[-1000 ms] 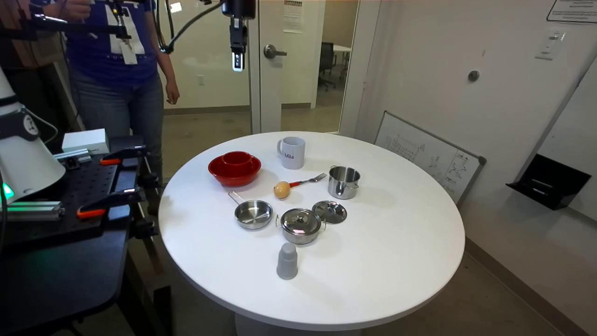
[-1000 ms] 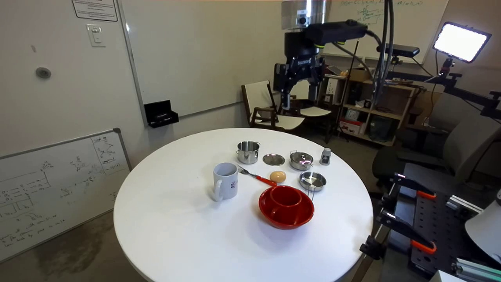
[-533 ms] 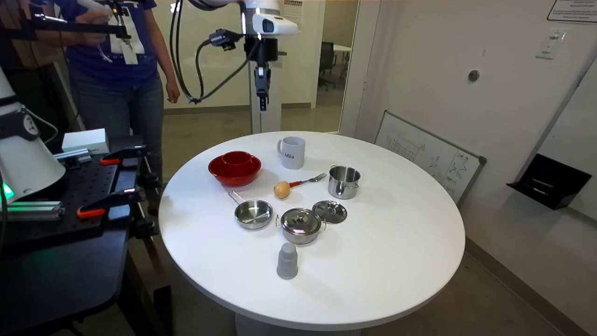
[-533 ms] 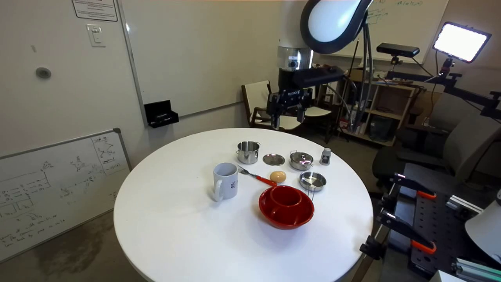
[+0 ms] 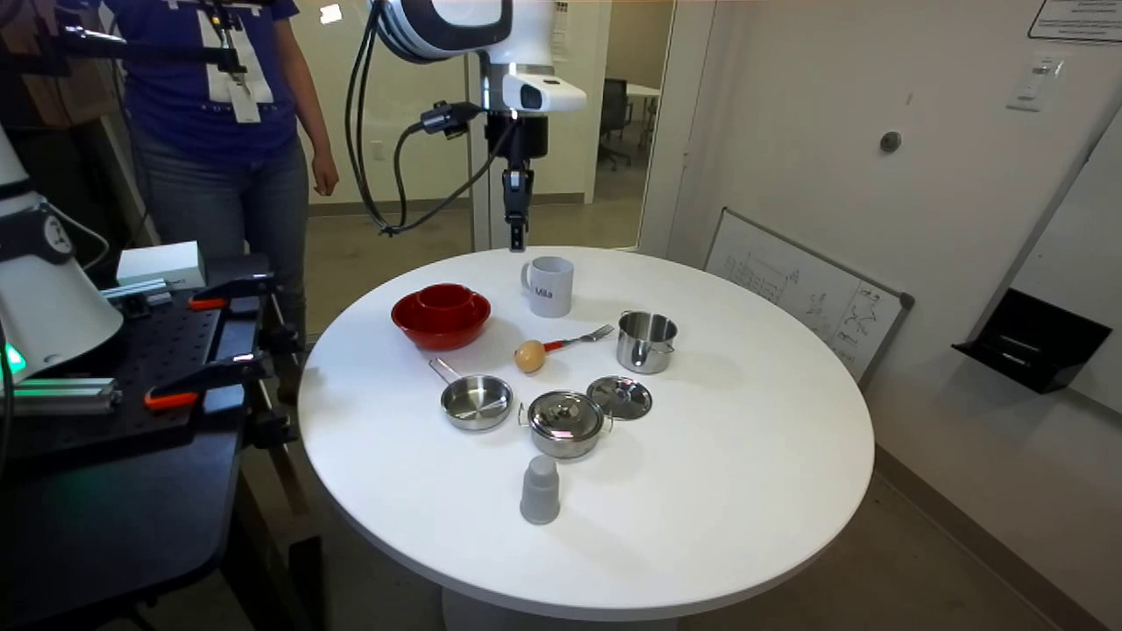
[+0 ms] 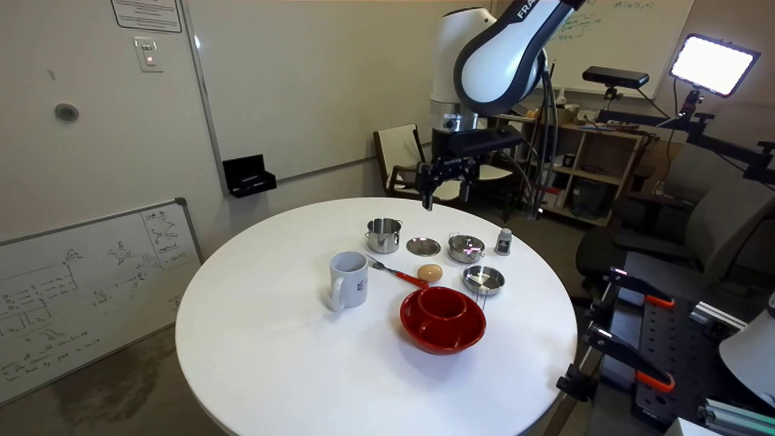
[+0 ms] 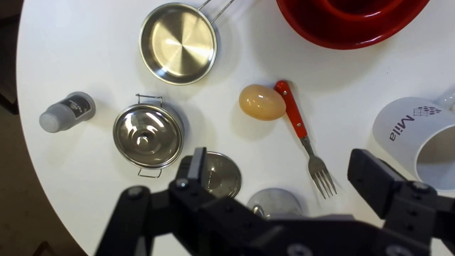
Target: Put the lid on the table on top of the silver pot next to the white mug
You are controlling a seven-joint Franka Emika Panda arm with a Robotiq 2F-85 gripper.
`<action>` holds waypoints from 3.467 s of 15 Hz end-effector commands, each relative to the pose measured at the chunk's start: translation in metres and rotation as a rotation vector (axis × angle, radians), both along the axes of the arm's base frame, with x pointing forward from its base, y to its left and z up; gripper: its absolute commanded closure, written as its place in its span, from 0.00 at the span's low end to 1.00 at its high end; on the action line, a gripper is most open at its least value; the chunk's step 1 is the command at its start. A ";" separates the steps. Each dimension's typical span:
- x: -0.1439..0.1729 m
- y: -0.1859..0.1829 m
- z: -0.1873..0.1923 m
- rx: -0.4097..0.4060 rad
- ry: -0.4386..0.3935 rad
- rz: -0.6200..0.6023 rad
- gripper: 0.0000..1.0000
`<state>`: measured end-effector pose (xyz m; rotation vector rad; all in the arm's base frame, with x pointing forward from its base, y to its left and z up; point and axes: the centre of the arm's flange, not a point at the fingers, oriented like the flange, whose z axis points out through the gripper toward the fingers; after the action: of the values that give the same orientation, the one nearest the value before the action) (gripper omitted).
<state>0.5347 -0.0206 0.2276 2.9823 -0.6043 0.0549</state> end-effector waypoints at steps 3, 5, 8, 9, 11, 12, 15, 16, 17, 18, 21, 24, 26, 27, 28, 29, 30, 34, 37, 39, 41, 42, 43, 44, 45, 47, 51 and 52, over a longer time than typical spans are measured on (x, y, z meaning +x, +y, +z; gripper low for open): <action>0.007 -0.005 -0.007 0.010 0.011 -0.017 0.00; 0.021 -0.017 -0.022 0.037 0.014 -0.019 0.00; 0.043 -0.034 -0.048 0.086 0.035 0.003 0.00; 0.052 -0.039 -0.058 0.096 0.042 0.016 0.00; 0.066 -0.050 -0.074 0.095 0.056 0.039 0.00; 0.072 -0.054 -0.080 0.093 0.059 0.050 0.00; 0.087 -0.067 -0.103 0.070 0.065 0.064 0.00; 0.092 -0.072 -0.110 0.061 0.066 0.054 0.00; 0.097 -0.078 -0.116 0.057 0.065 0.037 0.00; 0.100 -0.082 -0.121 0.054 0.063 0.026 0.00; 0.109 -0.099 -0.137 0.045 0.057 -0.007 0.00; 0.117 -0.113 -0.149 0.031 0.058 -0.039 0.00; 0.120 -0.125 -0.157 0.032 0.062 -0.050 0.00; 0.122 -0.130 -0.160 0.039 0.063 -0.055 0.00; 0.123 -0.133 -0.163 0.044 0.062 -0.060 0.00; 0.125 -0.138 -0.166 0.053 0.060 -0.068 0.00; 0.126 -0.141 -0.169 0.059 0.058 -0.075 0.00; 0.132 -0.149 -0.176 0.073 0.053 -0.099 0.00; 0.134 -0.149 -0.182 0.087 0.058 -0.106 0.00; 0.136 -0.145 -0.186 0.094 0.066 -0.107 0.00; 0.138 -0.142 -0.191 0.099 0.077 -0.109 0.00; 0.138 -0.141 -0.193 0.103 0.081 -0.110 0.01; 0.138 -0.140 -0.194 0.103 0.085 -0.112 0.09; 0.138 -0.140 -0.195 0.103 0.088 -0.114 0.17; 0.138 -0.141 -0.194 0.100 0.086 -0.119 0.30; 0.140 -0.141 -0.192 0.098 0.087 -0.123 0.46; 0.138 -0.142 -0.195 0.101 0.094 -0.128 0.77; 0.137 -0.143 -0.196 0.102 0.095 -0.129 0.83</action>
<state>0.6645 -0.1606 0.0390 3.0073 -0.7752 -0.1141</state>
